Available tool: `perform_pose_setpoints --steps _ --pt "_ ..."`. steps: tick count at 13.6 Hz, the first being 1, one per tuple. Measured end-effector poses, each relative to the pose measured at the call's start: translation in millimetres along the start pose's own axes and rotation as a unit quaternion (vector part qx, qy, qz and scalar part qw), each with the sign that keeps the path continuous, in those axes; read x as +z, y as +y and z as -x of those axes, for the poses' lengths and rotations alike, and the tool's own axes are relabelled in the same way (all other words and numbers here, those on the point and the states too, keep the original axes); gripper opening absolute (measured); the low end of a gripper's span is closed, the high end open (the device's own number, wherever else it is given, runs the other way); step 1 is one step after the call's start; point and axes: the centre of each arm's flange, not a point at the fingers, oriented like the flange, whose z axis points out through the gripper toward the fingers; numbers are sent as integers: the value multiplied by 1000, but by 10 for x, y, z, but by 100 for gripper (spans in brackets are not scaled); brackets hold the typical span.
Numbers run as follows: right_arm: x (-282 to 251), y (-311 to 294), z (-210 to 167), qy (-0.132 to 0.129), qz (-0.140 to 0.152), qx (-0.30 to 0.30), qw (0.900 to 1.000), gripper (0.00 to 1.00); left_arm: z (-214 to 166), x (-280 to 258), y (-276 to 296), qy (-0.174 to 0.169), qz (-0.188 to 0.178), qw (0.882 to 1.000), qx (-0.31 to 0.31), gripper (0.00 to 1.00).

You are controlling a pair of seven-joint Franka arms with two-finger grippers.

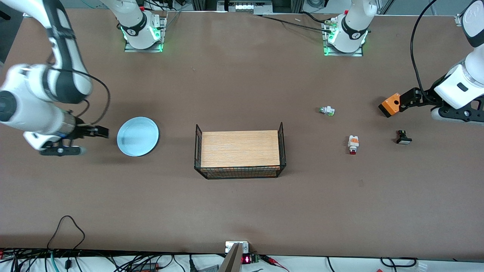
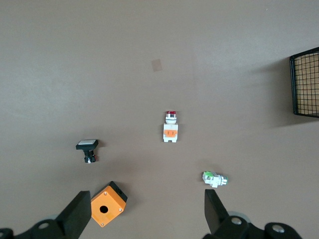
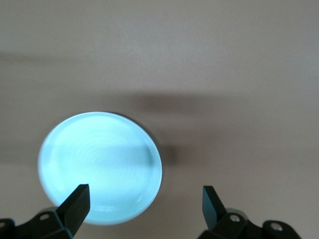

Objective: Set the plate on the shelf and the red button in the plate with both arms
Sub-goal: 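Move the right gripper down to the rim of the light blue plate, then grasp the plate rim with the right gripper and lift it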

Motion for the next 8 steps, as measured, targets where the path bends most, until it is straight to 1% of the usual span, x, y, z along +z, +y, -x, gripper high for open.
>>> perform_pose_setpoints --steps 2,3,4,6,7,8 --pt "565 -13 257 26 0 0 1000 100 0 0 0 0 0 1000 0 100" --pt "784 4 389 33 -1 2 999 100 0 0 0 0 0 1000 0 100" --pt "946 32 489 30 -1 5 1000 100 0 0 0 0 0 1000 0 100" --pt "1130 99 580 17 -2 12 1000 99 0 0 0 0 0 1000 0 100" --pt "1186 123 594 12 -2 14 1000 96 0 0 0 0 0 1000 0 100" --pt "1225 132 605 7 -2 15 1000 86 0 0 0 0 0 1000 0 100"
